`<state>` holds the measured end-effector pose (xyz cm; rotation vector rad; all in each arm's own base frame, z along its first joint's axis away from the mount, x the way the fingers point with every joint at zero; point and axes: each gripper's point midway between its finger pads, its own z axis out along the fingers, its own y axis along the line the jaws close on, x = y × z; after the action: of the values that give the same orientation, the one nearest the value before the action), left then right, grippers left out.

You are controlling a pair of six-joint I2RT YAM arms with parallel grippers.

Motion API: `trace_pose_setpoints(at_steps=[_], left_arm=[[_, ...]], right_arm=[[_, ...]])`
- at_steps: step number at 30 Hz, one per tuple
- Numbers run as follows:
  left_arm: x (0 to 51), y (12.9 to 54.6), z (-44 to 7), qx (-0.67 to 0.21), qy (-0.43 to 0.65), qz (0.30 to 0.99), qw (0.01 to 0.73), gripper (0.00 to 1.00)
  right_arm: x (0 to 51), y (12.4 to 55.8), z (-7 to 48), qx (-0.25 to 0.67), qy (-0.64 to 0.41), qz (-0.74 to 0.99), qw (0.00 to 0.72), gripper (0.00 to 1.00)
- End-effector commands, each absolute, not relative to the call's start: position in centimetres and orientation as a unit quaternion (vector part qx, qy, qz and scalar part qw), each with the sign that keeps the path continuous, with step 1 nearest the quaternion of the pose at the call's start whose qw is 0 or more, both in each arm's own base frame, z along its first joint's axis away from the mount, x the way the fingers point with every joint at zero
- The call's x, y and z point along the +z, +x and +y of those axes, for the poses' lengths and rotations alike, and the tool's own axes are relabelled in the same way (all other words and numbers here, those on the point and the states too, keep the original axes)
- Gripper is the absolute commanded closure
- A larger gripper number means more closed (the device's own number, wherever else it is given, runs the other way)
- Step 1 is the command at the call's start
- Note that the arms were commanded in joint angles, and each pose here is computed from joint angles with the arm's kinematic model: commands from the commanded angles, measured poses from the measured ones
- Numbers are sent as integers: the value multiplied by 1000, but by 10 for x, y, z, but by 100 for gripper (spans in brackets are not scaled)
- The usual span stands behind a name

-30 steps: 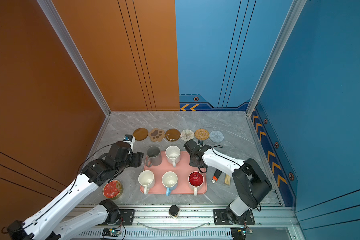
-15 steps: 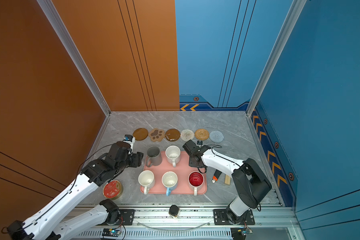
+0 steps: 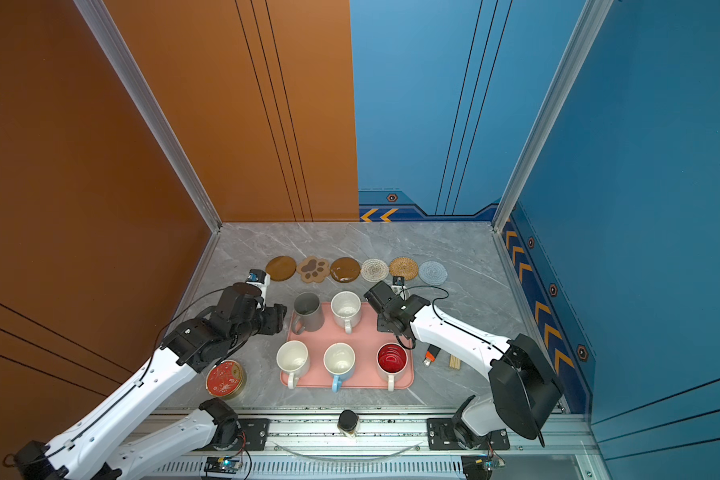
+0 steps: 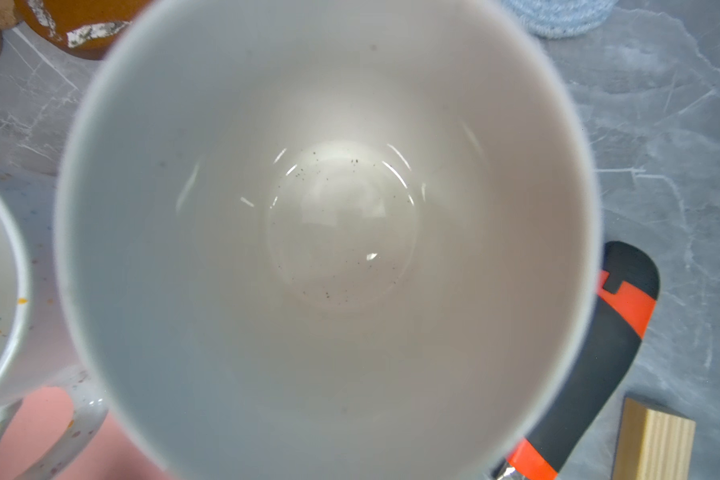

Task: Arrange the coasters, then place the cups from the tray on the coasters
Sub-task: 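Lift the lilac mug with the right gripper and carry it toward the pale blue coaster, then lower the lilac mug onto the pale blue coaster with the right gripper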

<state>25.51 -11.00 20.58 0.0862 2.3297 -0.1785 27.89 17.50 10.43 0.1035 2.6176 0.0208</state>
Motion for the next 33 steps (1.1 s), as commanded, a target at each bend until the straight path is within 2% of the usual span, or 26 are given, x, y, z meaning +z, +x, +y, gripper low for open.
trace_pose_setpoints(at_steps=[1,19,33], left_arm=[[212,255,-109,-76,29,916,392,31],[214,257,-111,-81,19,916,392,34],[216,258,-109,-80,4,916,394,35]], right_arm=[[132,293,167,4,41,952,302,100],[171,365,90,-12,81,947,311,100],[146,440,43,-13,111,953,281,100]])
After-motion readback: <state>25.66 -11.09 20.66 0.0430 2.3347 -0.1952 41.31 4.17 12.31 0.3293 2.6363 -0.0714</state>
